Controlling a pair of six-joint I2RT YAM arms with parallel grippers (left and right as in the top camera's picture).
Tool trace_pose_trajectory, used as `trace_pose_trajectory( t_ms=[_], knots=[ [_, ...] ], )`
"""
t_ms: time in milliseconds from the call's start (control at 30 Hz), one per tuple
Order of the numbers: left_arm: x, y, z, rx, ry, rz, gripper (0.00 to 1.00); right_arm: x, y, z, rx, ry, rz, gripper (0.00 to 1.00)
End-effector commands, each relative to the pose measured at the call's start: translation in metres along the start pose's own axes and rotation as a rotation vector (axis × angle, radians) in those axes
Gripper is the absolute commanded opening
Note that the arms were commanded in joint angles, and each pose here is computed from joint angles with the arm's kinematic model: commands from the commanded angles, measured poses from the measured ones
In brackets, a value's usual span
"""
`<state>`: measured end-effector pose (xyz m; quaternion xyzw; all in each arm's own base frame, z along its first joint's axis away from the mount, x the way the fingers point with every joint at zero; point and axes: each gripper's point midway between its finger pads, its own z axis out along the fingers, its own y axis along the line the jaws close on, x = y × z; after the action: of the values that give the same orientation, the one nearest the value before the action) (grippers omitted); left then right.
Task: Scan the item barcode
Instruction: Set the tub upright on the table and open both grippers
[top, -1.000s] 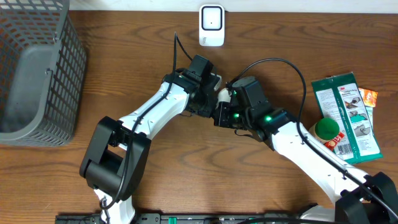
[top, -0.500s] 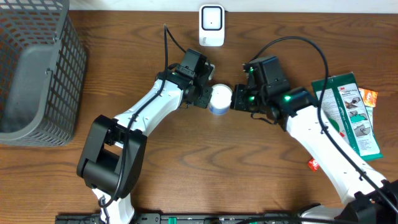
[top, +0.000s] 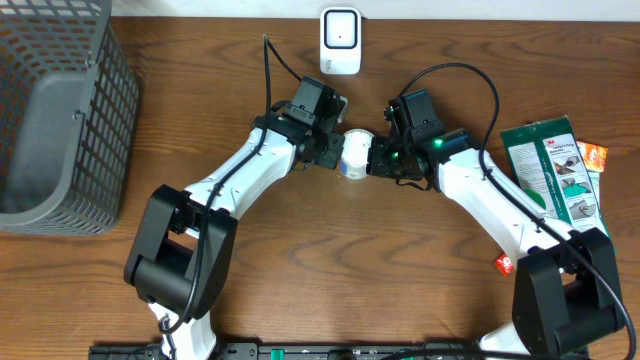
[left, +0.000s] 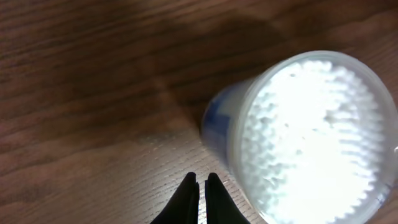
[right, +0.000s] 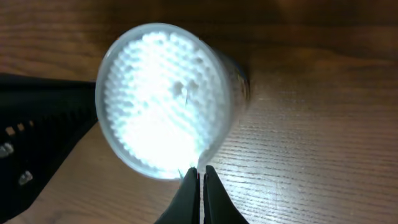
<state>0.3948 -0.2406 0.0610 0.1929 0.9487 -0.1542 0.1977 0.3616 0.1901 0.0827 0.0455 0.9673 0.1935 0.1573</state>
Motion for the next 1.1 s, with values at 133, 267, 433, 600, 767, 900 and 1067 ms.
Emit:
trace_pose_trajectory(
  t_ms=[133, 267, 433, 600, 767, 900, 1067],
  knots=[
    [0.010, 0.001, 0.009, 0.002, 0.032, -0.016, 0.08, -0.010, 0.014, -0.035, -0.050, -0.076, -0.082, 0.01],
    [0.009, 0.001, 0.010, 0.001, 0.028, -0.014, 0.08, -0.009, 0.018, -0.054, -0.060, -0.098, -0.106, 0.15],
    [0.004, 0.010, 0.009, -0.050, 0.007, -0.013, 0.08, -0.010, 0.019, -0.063, -0.057, -0.108, -0.121, 0.59],
    [-0.008, 0.023, -0.007, -0.064, -0.037, -0.072, 0.09, -0.029, 0.023, -0.096, 0.024, -0.141, -0.170, 0.84],
    [-0.030, 0.056, -0.055, -0.088, -0.145, -0.261, 0.08, -0.054, 0.037, -0.140, 0.068, -0.219, -0.208, 0.91],
    [-0.030, 0.082, -0.098, -0.116, -0.188, -0.375, 0.11, -0.058, 0.042, -0.142, 0.070, -0.211, -0.209, 0.94],
    [-0.009, 0.099, -0.125, -0.151, -0.147, -0.439, 0.16, -0.045, 0.047, -0.109, 0.116, -0.054, -0.224, 0.99]
  ],
)
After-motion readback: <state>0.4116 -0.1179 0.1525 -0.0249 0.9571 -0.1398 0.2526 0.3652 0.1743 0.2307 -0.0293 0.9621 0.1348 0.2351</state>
